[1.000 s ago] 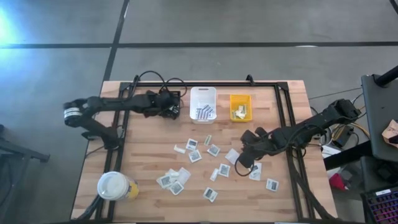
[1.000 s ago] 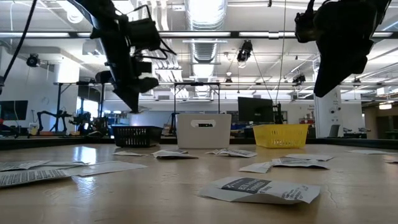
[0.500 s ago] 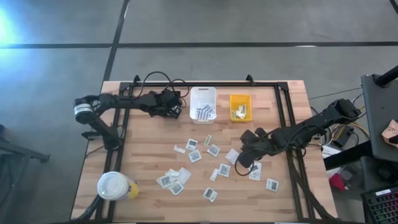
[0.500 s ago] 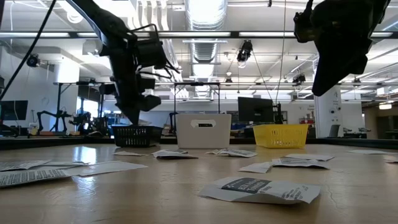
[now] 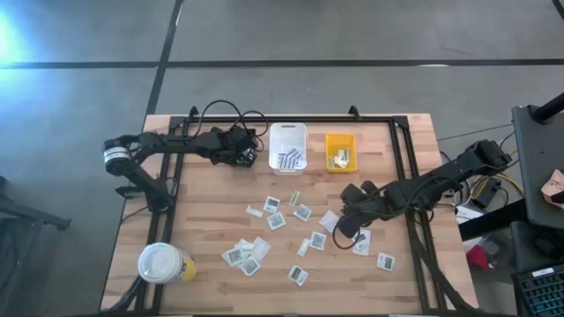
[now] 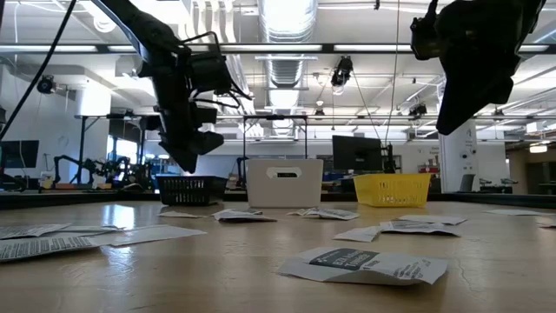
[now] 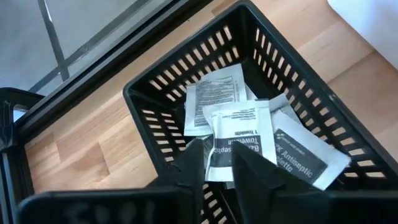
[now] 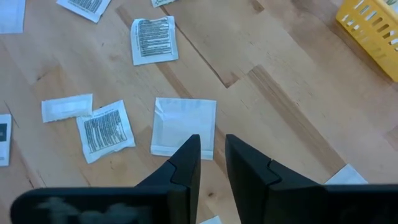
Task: Pick & Place First Aid Supplies
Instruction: Put the blue bandage into the white bin
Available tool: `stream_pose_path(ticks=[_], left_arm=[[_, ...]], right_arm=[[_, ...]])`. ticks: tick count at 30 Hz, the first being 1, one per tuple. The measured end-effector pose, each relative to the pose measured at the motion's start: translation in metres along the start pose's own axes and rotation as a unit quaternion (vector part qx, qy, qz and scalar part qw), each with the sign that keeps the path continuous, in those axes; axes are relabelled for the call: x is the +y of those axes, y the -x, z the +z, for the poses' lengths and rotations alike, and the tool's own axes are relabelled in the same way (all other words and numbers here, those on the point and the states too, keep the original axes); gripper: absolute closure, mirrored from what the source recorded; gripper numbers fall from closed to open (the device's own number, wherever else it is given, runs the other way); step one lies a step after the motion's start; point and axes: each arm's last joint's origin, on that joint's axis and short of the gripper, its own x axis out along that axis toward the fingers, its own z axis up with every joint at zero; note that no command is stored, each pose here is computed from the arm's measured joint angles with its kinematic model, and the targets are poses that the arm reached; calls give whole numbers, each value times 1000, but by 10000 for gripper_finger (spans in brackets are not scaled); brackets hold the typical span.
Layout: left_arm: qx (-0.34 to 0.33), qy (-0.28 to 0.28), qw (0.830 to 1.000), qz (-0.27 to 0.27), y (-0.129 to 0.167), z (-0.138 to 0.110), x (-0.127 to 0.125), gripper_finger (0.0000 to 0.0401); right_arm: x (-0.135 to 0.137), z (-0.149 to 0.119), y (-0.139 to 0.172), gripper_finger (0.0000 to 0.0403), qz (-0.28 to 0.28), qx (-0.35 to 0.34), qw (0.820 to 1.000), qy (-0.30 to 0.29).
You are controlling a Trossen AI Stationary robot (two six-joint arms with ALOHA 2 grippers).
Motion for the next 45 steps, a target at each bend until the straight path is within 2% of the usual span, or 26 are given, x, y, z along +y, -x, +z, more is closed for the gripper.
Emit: stream_pose_path(ticks=[5,9,13,23,30,37,45], left_arm=[[0,0,1000,0,0,0,0,273],[-8,5,1000,-4,5,7,0,253],[-14,7,1000,-8,13,14,1,250],[-53,-58,996,-50,46,12,-12,250],[-80,-115,985,-102,76,-7,-40,250],[-101,-181,965,-158,107,-37,-69,250],[-89,-215,940,-251,143,-77,-92,250]], right_arm=[[0,-1,-1,341,1,5,1000,10],[0,-2,-1,344,13,22,1000,11],[3,-5,1,344,25,37,999,14],[13,-22,8,349,42,48,998,3],[17,-31,12,349,49,49,998,-11],[19,-31,12,349,54,47,997,-19],[30,-27,14,349,107,7,994,2]])
